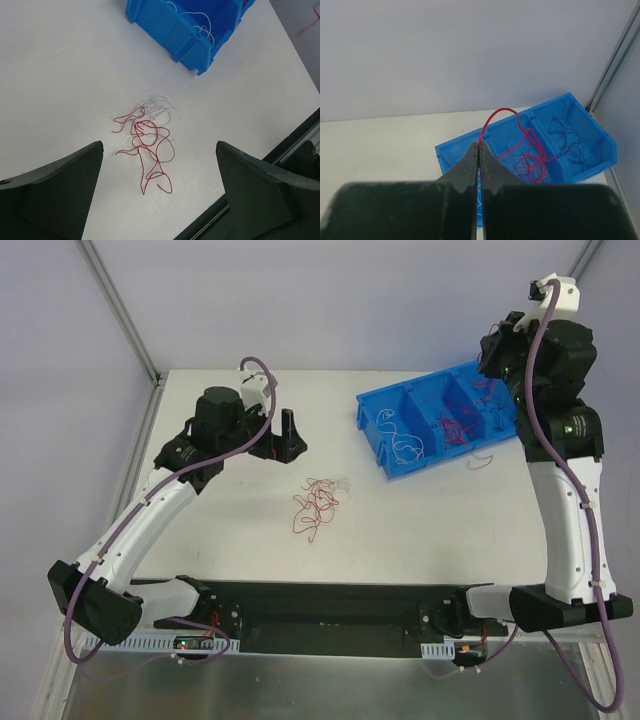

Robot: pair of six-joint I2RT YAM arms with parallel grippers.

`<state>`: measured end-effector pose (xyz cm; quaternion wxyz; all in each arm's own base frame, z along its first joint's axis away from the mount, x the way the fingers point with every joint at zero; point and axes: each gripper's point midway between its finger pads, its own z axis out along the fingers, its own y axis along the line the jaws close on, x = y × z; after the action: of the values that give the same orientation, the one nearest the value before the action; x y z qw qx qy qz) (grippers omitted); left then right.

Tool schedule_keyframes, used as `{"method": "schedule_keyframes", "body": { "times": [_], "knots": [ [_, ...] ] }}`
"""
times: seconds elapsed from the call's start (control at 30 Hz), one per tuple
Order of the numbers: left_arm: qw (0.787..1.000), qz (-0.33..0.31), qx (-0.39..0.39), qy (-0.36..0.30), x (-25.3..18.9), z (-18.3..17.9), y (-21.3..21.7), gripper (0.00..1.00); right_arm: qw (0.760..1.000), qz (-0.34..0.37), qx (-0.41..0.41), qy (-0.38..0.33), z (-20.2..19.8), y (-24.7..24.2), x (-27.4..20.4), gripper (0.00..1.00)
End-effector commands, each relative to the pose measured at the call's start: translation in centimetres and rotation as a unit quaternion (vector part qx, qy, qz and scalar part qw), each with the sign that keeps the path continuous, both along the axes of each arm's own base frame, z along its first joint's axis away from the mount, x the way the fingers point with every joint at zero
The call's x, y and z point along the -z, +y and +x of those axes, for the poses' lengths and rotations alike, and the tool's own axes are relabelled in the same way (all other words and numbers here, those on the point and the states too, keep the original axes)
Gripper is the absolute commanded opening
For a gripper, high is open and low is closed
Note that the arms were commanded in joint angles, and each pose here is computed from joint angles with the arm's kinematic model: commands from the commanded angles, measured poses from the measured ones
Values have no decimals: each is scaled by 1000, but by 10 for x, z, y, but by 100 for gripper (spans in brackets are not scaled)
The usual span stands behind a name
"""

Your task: Untangle the cables

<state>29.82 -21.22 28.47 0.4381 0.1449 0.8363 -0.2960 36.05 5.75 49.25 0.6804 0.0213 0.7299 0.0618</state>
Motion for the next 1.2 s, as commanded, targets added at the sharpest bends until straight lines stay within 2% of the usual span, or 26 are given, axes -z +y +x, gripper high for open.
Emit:
{"method": "schedule_keyframes", "body": {
  "times": [0.0,0.3,0.53,0.77,1.03,1.17],
  "knots": [
    [999,18,35,-29,-4,-7,-14,95,999,27,0,-31,10,-14,-23,0],
    [997,42,57,-16,9,-11,-27,95,999,-22,42,-2,66,-46,22,0],
    [997,51,55,-6,18,-7,-28,94,996,-15,32,76,116,-44,104,0],
    [997,54,52,-4,21,-6,-27,94,991,-21,48,121,142,-58,161,0],
    [997,55,51,-3,22,-5,-27,94,985,14,17,169,168,-44,207,0],
    [997,56,49,-2,23,-4,-27,95,979,14,29,199,175,-48,239,0]
  ]
}}
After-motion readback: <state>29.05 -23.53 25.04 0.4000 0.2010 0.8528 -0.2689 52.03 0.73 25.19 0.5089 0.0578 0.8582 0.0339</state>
